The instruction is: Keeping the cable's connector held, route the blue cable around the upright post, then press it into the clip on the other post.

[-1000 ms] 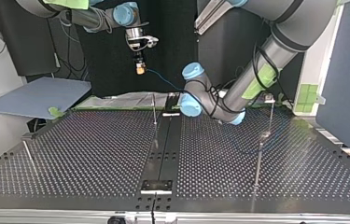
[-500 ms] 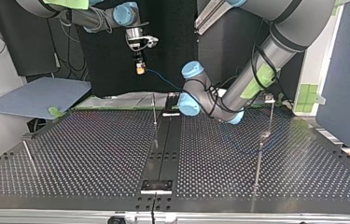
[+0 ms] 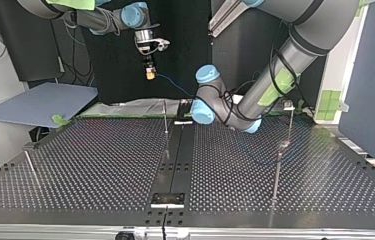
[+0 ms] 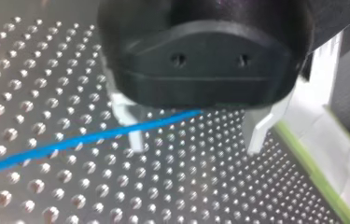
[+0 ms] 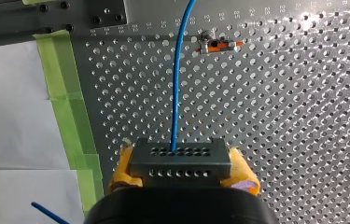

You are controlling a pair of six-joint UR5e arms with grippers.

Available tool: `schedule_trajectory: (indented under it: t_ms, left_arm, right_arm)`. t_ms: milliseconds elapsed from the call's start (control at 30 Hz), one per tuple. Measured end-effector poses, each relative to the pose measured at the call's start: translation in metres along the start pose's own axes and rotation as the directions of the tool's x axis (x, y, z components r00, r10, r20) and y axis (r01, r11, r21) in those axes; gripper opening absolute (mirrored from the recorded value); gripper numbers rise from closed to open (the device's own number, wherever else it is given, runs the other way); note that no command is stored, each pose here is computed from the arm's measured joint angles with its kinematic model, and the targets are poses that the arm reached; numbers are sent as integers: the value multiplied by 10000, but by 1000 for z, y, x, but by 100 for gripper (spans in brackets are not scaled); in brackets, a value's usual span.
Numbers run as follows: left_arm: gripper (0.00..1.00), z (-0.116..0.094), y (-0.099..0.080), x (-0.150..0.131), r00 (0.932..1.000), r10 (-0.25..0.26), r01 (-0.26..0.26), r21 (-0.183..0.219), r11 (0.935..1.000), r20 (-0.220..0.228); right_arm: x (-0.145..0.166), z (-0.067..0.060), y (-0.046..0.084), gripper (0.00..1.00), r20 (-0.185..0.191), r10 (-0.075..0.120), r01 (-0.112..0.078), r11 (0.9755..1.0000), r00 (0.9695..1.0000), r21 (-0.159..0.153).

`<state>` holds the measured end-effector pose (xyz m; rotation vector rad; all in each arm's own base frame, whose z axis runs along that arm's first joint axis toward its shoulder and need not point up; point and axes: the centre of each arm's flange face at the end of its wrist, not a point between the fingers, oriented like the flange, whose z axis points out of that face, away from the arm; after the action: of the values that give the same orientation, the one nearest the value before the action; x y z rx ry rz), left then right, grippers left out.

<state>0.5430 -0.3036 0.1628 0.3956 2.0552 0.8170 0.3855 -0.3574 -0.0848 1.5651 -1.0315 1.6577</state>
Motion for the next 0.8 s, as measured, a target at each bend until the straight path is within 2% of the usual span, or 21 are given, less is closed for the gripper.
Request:
schedule_trajectory:
  t_ms: [267, 367, 533, 667, 800]
  left_arm:
    - [100, 2, -1, 2, 9996, -283, 286, 615, 9977, -58]
    - [100, 2, -1, 3, 9997, -231, 237, 633, 9977, -97]
    - [100, 3, -5, 12, 9986, 309, -289, 484, 9984, -423]
    - [100, 6, -18, 29, 9920, 861, -829, 380, 9958, -927]
    - [100, 10, -32, 42, 9866, 1129, -1092, 377, 9933, -1175]
  right_arm:
    - [0, 0, 0, 0, 2, 0, 0, 10000, 10000, 2]
    - [0, 0, 0, 0, 4, 0, 0, 10000, 10000, 4]
    - [0, 0, 0, 0, 4, -1, 1, 10000, 10000, 4]
    - [0, 0, 0, 0, 4, -9, 9, 10000, 10000, 5]
    - [0, 0, 0, 0, 4, -20, 20, 10000, 10000, 5]
